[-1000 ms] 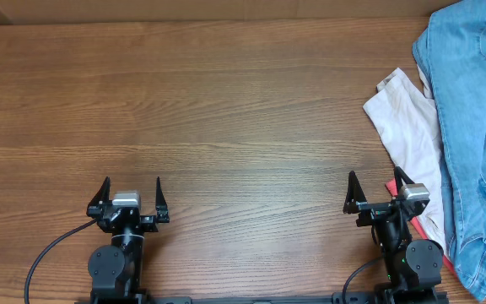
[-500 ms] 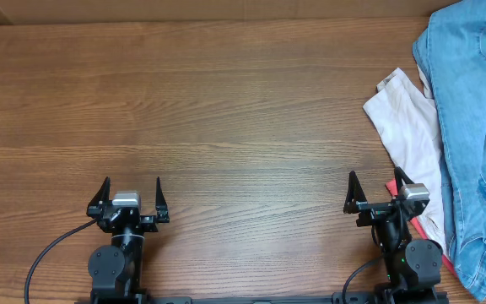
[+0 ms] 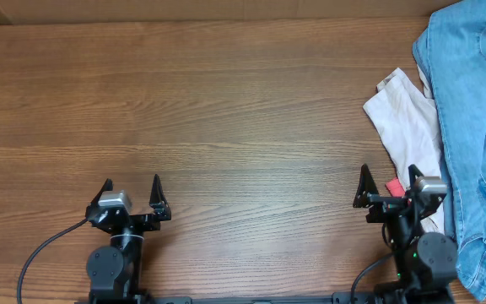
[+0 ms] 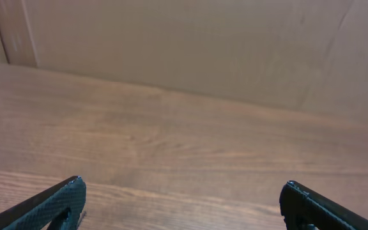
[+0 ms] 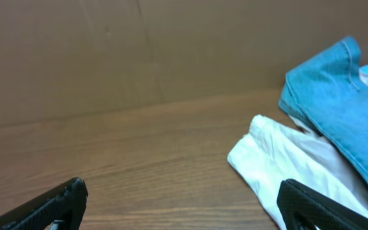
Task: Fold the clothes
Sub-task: 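Reach the right gripper into the clothes pile and grasp the blue jeans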
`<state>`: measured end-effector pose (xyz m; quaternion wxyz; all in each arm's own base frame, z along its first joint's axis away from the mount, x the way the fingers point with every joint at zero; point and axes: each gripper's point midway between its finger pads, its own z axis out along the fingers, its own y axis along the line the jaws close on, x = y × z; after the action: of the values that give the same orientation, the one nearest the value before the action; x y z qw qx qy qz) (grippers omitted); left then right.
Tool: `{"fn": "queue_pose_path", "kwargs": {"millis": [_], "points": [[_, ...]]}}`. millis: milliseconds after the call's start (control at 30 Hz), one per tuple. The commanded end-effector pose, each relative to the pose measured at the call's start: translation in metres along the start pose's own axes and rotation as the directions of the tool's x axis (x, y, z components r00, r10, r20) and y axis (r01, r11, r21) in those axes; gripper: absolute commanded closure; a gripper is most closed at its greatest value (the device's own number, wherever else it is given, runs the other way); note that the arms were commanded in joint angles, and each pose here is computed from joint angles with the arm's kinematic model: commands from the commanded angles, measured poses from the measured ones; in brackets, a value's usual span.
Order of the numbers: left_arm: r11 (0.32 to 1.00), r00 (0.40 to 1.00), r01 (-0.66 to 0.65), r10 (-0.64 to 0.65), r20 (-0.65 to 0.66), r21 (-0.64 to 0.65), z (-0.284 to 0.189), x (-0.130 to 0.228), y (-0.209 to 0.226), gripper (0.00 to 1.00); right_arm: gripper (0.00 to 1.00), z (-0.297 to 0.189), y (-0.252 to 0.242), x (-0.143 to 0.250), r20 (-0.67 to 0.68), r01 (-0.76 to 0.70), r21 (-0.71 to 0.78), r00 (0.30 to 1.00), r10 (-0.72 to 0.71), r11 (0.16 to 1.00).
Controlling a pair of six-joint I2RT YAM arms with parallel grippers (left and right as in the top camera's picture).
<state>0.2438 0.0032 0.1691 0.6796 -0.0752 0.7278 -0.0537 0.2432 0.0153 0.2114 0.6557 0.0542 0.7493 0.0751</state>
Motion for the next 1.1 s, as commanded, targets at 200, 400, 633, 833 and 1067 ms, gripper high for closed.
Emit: {"fn": "queue_pose_path", "kwargs": {"millis": [200, 400, 633, 833, 1067], "points": [[1.000, 0.999, 0.002, -0.002, -0.054, -0.006, -0.006, -0.058, -0.011, 0.00, 0.00, 0.010, 0.009, -0.065, -0.123, -0.028, 0.057, 0.992, 0.035, 0.998], [1.000, 0.976, -0.012, 0.007, -0.217, -0.020, 0.008, -0.076, -0.017, 0.00, 0.00, 0.028, 0.015, -0.086, -0.250, -0.011, 0.081, 0.968, 0.030, 0.997], [0.991, 0.915, -0.084, 0.118, -0.386, 0.103, 0.024, -0.099, -0.042, 0.00, 0.00, 0.040, -0.001, -0.094, -0.312, 0.087, 0.175, 0.950, -0.028, 0.981], [0.995, 0.914, -0.046, 0.076, -0.398, 0.086, 0.030, -0.114, -0.045, 0.00, 0.00, 0.011, -0.101, -0.072, -0.292, 0.000, 0.665, 0.921, 0.259, 0.747], [0.995, 0.913, -0.047, 0.076, -0.400, 0.083, 0.030, -0.113, -0.045, 0.00, 0.00, -0.049, -0.196, -0.026, -0.189, -0.026, 0.933, 0.814, 0.550, 0.360]]}}
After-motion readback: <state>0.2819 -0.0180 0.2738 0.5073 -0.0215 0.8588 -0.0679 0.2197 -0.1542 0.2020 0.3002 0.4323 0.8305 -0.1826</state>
